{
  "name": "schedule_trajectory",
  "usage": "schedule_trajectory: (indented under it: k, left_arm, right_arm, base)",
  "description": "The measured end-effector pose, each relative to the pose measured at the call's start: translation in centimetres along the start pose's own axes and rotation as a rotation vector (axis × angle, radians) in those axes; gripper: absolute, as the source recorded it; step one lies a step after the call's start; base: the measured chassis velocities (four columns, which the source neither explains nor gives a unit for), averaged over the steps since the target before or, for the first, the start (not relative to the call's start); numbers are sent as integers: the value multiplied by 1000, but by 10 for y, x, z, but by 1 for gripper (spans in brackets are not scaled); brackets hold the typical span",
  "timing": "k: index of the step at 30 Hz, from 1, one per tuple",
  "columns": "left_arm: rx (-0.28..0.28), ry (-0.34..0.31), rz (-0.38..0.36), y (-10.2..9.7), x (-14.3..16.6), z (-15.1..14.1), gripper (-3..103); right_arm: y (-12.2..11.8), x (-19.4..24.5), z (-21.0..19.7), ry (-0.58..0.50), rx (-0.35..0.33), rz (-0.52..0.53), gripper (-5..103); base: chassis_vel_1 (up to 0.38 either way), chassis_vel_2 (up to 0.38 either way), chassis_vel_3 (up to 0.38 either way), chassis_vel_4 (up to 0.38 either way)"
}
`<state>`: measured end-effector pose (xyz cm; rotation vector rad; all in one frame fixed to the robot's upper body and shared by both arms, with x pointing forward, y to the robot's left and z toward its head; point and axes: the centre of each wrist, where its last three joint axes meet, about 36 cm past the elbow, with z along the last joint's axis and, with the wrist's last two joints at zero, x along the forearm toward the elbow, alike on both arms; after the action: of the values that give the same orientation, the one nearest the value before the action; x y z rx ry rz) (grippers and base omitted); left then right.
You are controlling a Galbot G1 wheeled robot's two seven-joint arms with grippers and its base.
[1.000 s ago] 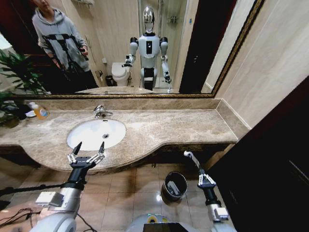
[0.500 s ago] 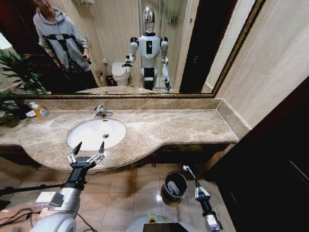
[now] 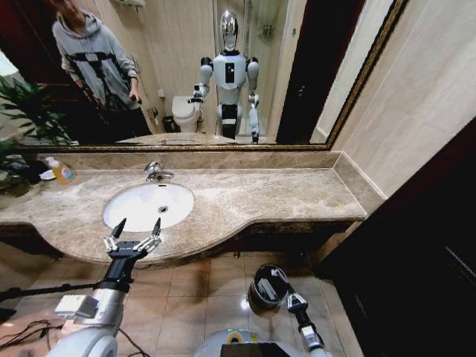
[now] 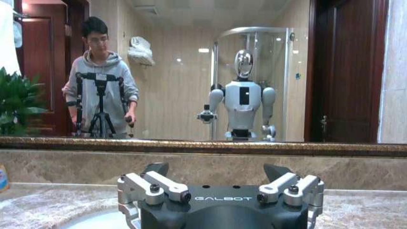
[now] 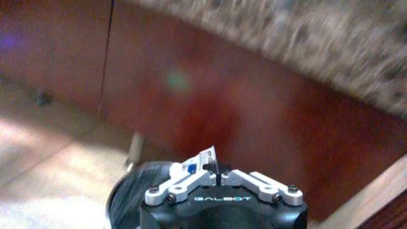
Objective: Pick up the trash from the sink and place it in the trash bin.
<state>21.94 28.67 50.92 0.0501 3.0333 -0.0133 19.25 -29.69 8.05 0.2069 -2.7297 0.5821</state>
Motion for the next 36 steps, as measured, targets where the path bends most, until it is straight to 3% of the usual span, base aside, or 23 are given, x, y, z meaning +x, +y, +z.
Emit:
schedule_trajectory:
  k: [8, 18, 29, 36]
  left_arm:
    - [0, 0, 0, 0, 0, 0, 100]
    - [0, 0, 0, 0, 0, 0, 100]
    - [0, 0, 0, 0, 0, 0, 100]
    - [0, 0, 0, 0, 0, 0, 100]
  right_arm:
    - [6, -25, 12, 145, -88, -61, 0]
    - [18, -89, 12, 220, -36, -160, 0]
    - [33, -108, 7, 323, -91, -194, 0]
    - [34, -112, 4, 396, -85, -217, 26]
  base:
    - [0, 0, 0, 0]
    - [0, 0, 0, 0]
    - [0, 0, 0, 0]
    - [0, 0, 0, 0]
